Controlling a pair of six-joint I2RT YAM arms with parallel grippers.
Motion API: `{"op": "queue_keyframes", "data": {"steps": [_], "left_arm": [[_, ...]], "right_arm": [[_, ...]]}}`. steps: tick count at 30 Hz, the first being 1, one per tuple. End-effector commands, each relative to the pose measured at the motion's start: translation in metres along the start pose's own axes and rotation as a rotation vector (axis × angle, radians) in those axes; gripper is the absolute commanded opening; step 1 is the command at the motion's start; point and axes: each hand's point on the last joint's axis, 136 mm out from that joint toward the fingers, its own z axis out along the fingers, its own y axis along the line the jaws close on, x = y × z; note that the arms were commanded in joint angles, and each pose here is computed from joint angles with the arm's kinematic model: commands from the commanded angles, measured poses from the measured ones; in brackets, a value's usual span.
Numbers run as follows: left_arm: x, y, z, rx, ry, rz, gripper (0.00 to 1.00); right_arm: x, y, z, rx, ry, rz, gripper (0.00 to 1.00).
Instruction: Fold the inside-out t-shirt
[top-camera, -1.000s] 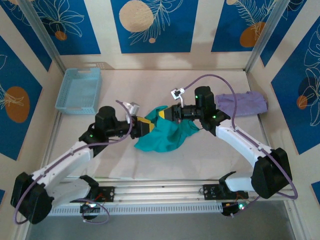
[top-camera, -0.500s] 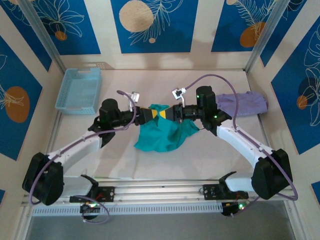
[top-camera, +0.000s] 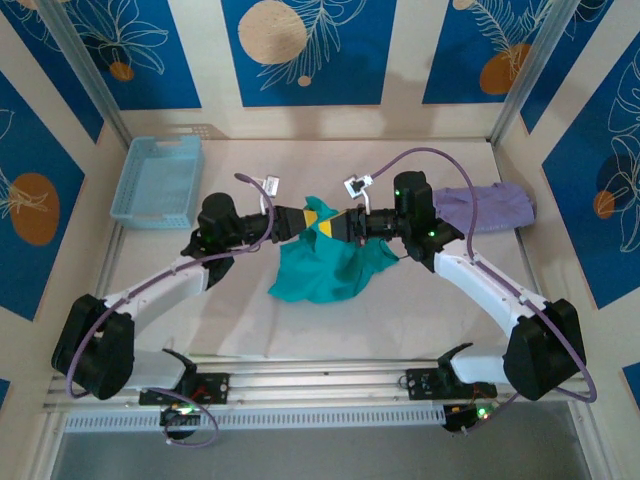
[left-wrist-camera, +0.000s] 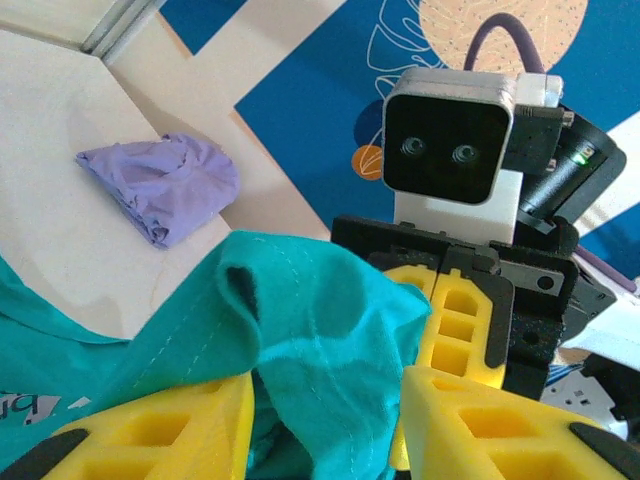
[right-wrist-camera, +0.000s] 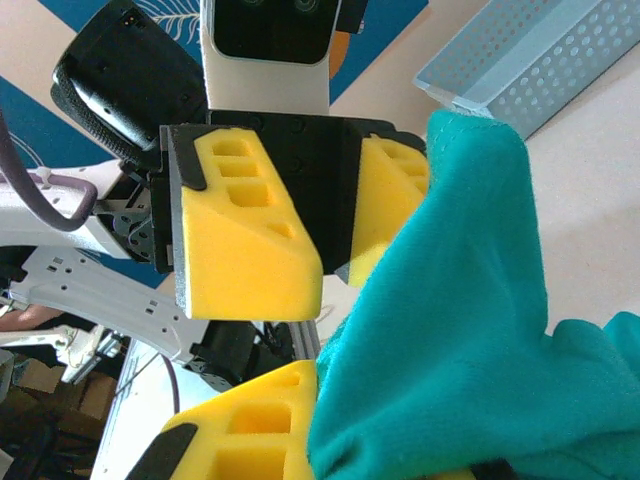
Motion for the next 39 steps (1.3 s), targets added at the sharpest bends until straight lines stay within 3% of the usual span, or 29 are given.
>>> {"op": "queue_keyframes", "data": {"steps": [1, 11, 16, 18, 21, 24, 28, 32, 35, 39], "left_arm": [[-0.004, -0.016, 0.003, 0.065, 0.011, 0.032, 0.42], [0.004, -0.017, 0.004, 0.069, 0.036, 0.031, 0.31], [0.002, -0.016, 0.002, 0.051, 0.019, 0.04, 0.08], [-0.001, -0.014, 0.0, 0.023, 0.0, 0.052, 0.0], [-0.006, -0.011, -0.004, -0.034, -0.031, 0.081, 0.0], [-0.011, -0.01, -0.009, -0.072, -0.072, 0.104, 0.0], [-0.015, -0.014, -0.011, -0.079, -0.092, 0.121, 0.0], [-0.018, -0.022, -0.01, -0.062, -0.093, 0.126, 0.0], [-0.017, -0.028, -0.011, -0.084, -0.085, 0.148, 0.0], [-0.01, -0.029, -0.014, -0.199, -0.037, 0.219, 0.0]], "right_arm": [[-0.001, 0.007, -0.003, -0.021, -0.006, -0.031, 0.0], [-0.004, 0.005, -0.004, -0.004, -0.017, -0.029, 0.0], [-0.004, -0.001, -0.004, 0.024, -0.019, -0.019, 0.0], [-0.004, -0.017, -0.007, 0.125, -0.027, 0.025, 0.08], [0.001, -0.043, -0.022, 0.34, -0.048, 0.07, 0.26], [0.01, -0.03, -0.023, 0.351, -0.077, -0.042, 0.43], [0.033, -0.027, -0.015, 0.345, -0.062, -0.143, 0.5], [0.044, -0.05, -0.003, 0.417, -0.023, -0.16, 0.57], [0.039, -0.076, -0.007, 0.579, -0.003, -0.154, 0.48], [0.021, -0.101, -0.036, 0.834, -0.02, -0.185, 0.11]]}}
